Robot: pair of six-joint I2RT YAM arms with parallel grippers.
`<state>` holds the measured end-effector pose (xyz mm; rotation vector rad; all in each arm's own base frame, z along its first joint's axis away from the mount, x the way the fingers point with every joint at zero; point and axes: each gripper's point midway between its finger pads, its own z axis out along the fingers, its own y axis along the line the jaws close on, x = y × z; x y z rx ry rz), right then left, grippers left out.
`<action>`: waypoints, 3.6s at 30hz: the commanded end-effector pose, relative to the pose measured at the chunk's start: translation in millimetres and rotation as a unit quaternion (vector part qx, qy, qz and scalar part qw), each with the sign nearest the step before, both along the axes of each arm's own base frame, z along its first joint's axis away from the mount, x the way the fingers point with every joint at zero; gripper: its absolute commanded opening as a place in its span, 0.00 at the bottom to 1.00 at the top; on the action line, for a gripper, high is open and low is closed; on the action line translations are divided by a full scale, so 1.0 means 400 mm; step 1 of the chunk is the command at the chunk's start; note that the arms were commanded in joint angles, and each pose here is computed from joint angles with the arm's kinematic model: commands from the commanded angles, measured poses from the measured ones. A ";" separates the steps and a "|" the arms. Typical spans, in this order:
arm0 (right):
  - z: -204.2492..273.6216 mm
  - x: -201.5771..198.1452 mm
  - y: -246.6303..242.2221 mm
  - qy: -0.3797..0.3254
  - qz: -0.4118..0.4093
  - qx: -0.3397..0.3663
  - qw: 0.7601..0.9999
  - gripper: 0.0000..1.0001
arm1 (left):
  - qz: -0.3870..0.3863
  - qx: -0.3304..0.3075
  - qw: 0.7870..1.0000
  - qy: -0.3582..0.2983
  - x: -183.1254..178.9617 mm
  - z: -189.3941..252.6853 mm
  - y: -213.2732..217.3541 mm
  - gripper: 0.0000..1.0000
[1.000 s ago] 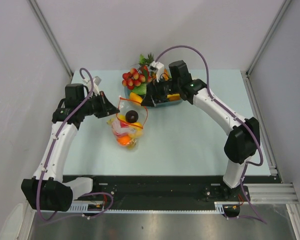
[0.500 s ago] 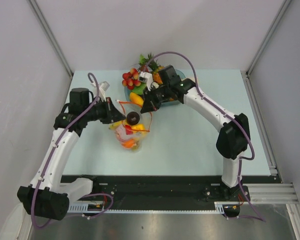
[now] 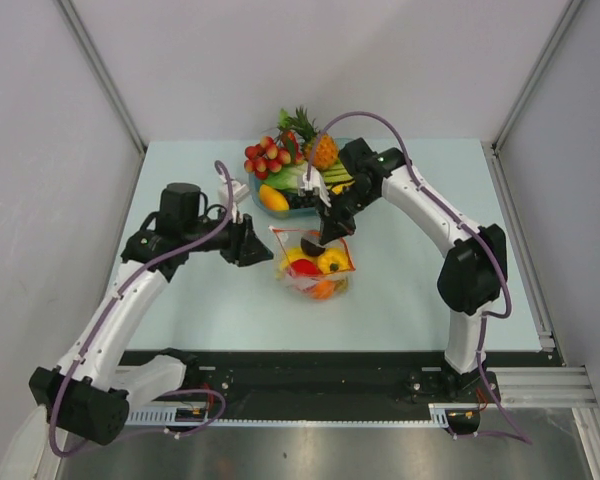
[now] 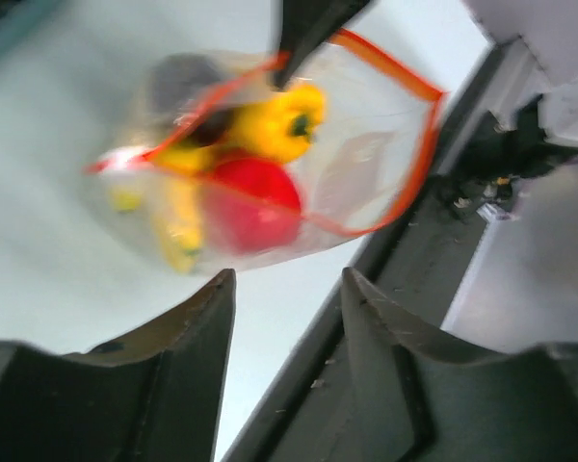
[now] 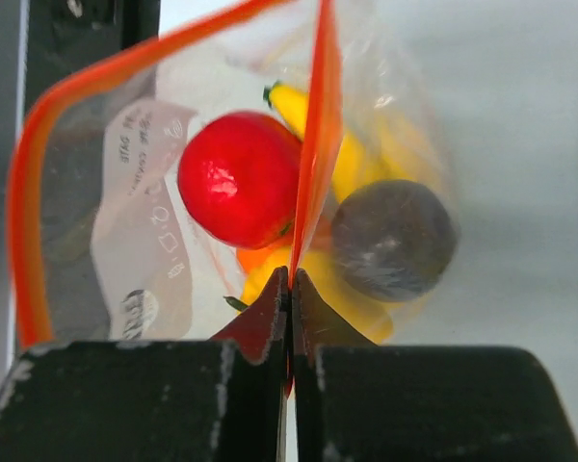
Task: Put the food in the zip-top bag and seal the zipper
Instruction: Zip the zipper food storage bag at the center of the board.
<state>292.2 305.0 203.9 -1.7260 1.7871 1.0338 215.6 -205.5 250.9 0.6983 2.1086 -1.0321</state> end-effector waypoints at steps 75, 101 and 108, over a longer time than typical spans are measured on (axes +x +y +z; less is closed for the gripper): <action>0.286 -0.092 0.192 -0.156 0.025 0.187 0.970 0.79 | -0.222 -0.036 0.941 -0.254 0.041 0.012 -0.059 0.00; 0.126 -0.070 0.099 -0.127 0.013 0.092 0.987 0.03 | -0.192 -0.029 0.937 -0.290 0.053 0.013 -0.043 0.00; 0.193 -0.067 0.126 -0.133 -0.003 0.136 0.982 0.00 | -0.186 -0.019 0.939 -0.288 0.062 0.019 -0.046 0.32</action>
